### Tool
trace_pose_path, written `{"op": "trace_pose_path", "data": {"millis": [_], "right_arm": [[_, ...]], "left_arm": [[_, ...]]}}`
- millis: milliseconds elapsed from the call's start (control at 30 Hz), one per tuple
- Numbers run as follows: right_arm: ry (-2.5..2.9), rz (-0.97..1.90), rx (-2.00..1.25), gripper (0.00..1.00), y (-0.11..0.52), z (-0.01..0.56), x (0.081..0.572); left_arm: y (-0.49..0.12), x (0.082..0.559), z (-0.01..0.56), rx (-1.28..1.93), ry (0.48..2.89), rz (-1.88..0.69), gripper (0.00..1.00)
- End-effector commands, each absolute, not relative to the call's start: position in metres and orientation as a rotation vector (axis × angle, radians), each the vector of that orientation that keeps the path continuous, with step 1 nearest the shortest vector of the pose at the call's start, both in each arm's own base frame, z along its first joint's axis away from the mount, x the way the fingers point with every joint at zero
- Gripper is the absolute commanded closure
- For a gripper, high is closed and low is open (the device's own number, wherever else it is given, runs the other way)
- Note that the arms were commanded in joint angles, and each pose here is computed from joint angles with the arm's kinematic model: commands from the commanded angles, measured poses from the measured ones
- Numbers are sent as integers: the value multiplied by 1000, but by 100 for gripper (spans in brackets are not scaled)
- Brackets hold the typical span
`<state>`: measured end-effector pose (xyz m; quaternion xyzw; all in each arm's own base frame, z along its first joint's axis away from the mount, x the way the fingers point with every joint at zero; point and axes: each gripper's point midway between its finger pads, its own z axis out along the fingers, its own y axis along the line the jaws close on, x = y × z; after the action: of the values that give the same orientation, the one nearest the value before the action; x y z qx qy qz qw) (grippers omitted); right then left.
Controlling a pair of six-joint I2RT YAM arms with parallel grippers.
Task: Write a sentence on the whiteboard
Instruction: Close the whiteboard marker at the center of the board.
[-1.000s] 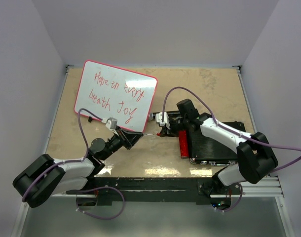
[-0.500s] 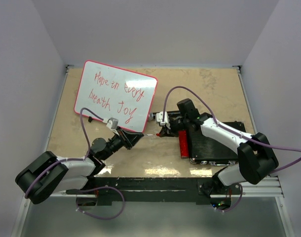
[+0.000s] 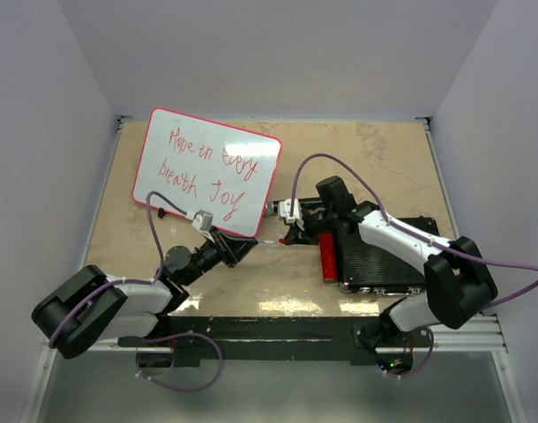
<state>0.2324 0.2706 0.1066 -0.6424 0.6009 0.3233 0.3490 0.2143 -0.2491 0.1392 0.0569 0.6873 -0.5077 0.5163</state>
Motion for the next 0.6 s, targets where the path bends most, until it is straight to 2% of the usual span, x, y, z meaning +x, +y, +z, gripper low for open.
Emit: {"op": "trace_pose_path", "data": {"millis": [0, 567], "right_arm": [[1494, 859, -1650, 100, 283, 125, 238], [1508, 863, -1670, 100, 286, 117, 236]], "left_arm": [[-221, 180, 89, 153, 1755, -1177, 100], [-222, 181, 89, 156, 1754, -1177, 100]]}}
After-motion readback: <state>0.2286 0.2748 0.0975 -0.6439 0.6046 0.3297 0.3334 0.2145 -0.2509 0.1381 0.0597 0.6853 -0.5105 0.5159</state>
